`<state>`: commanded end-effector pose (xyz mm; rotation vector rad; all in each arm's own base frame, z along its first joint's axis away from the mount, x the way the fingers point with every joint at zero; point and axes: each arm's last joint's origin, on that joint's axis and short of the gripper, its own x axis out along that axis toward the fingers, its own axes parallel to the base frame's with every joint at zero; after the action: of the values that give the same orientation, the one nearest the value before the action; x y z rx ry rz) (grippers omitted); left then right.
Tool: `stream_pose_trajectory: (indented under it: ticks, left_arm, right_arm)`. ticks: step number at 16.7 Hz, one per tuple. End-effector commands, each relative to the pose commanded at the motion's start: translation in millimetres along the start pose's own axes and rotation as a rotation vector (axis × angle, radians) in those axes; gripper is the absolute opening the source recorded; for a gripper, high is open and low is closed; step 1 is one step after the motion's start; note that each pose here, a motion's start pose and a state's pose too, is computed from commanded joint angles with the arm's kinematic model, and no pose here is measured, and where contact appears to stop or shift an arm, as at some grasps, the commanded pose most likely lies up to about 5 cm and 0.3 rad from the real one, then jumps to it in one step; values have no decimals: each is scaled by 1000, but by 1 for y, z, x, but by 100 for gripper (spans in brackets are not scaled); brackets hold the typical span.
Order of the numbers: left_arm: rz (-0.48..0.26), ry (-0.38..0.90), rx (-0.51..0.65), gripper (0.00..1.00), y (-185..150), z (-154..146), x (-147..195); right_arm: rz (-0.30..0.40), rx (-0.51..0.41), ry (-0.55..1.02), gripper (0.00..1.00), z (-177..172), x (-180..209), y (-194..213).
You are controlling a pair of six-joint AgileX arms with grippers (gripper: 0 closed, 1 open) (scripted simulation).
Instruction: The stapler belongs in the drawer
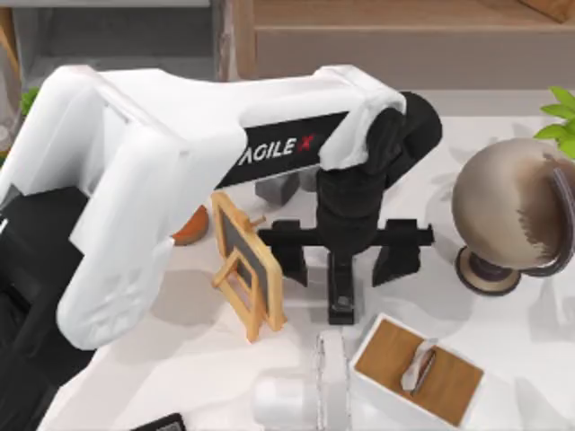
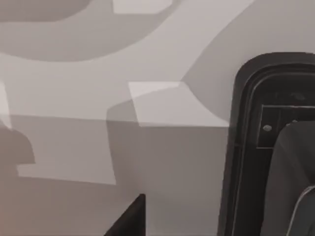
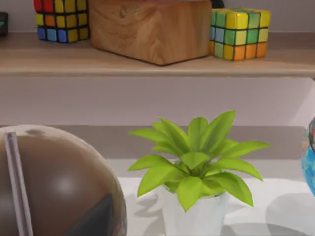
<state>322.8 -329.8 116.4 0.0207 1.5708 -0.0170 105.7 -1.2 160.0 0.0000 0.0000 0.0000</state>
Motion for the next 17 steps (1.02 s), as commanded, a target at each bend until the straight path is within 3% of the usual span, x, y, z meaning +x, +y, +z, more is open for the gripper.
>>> stream_pose_trajectory:
  ticks: [8, 17]
  left_arm:
    - [0, 0, 0, 2, 0, 0, 0]
    - [-1, -1, -2, 0, 1, 1, -1]
  right_arm:
    - [0, 0, 0, 100, 0, 0, 0]
    - [0, 0, 0, 100, 0, 0, 0]
